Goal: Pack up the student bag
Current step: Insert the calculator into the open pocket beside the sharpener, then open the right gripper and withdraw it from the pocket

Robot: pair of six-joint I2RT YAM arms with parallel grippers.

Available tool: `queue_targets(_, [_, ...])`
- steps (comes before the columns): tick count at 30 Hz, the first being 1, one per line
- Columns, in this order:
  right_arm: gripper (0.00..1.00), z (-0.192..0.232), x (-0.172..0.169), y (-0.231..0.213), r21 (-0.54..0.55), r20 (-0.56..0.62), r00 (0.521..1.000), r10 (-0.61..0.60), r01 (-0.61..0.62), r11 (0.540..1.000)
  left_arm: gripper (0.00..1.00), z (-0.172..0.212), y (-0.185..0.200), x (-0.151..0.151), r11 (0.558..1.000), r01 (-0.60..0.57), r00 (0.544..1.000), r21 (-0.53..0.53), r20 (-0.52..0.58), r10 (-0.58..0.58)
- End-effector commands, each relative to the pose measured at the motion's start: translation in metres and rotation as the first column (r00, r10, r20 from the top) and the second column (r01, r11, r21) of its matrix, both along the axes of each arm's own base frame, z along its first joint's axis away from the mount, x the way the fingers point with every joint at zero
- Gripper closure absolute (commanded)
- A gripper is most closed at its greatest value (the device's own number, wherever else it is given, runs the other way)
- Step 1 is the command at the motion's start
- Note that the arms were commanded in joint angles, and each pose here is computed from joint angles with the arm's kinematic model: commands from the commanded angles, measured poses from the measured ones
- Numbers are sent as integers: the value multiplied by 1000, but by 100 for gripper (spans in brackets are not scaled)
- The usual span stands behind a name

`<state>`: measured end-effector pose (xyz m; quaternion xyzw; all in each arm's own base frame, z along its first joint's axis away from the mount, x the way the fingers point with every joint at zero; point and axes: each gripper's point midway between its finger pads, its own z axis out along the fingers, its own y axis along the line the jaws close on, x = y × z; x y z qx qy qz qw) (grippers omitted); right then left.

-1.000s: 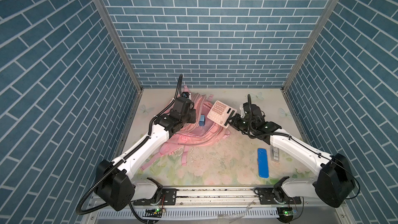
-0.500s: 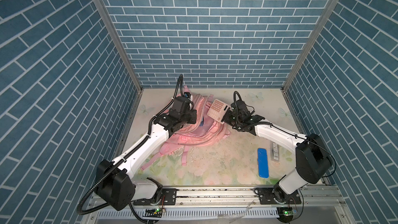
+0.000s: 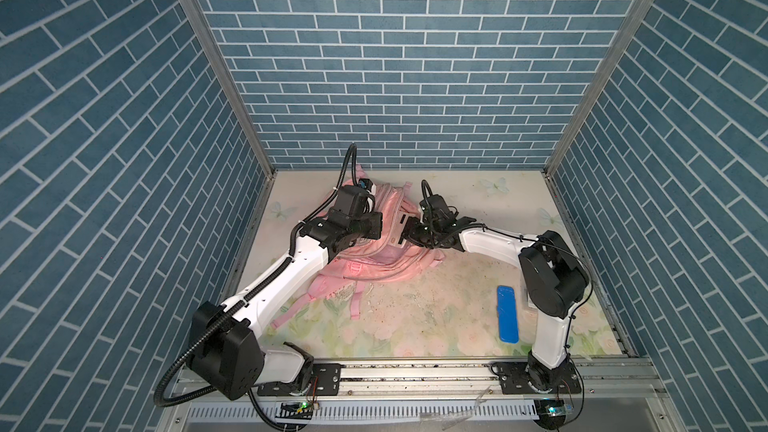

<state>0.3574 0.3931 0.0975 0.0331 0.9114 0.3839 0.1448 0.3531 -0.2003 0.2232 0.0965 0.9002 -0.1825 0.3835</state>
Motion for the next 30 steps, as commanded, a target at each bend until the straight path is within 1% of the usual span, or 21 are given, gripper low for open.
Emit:
queue_targets(1, [95,17,-1,33,122,-11,994,112,-110,986,100,41,-18,12,994,50,993,-101,108,-39])
queue_targets(3, [90,13,2,40,129,-17,991,131,-128,983,100,39,-18,12,993,47,994,-108,105,-36])
queue_targets(4, [85,8,4,41,121,-21,991,134,-130,984,100,39,-18,11,993,46,994,-113,104,-35])
queue_targets(6, [65,1,8,35,78,-47,992,121,-117,990,100,39,-18,10,991,45,994,-124,101,-32])
queue_targets(7, [57,-5,10,26,29,-66,993,97,-95,995,100,40,-17,9,991,45,994,-128,103,-32])
queue_targets(10, [38,-1,12,3,-29,-52,997,50,-51,998,100,42,-14,7,992,39,994,-124,110,-25])
queue_targets(13, [29,12,11,-16,-9,-12,1000,19,-19,1000,100,45,-13,6,992,37,993,-122,118,-22])
queue_targets(17, [25,32,7,-40,-13,40,999,12,-11,1000,100,46,-16,5,989,44,994,-140,104,-29])
queue_targets(21, [24,55,4,-75,-77,101,995,-8,16,997,100,45,-27,-1,983,51,996,-178,83,-36])
queue_targets(25, [24,71,3,-125,-123,149,987,-54,73,990,100,43,-60,-13,968,97,994,-230,73,-82])
queue_targets(30, [26,73,-5,-193,-94,169,975,-143,160,983,100,48,-101,-13,953,119,992,-280,81,-100])
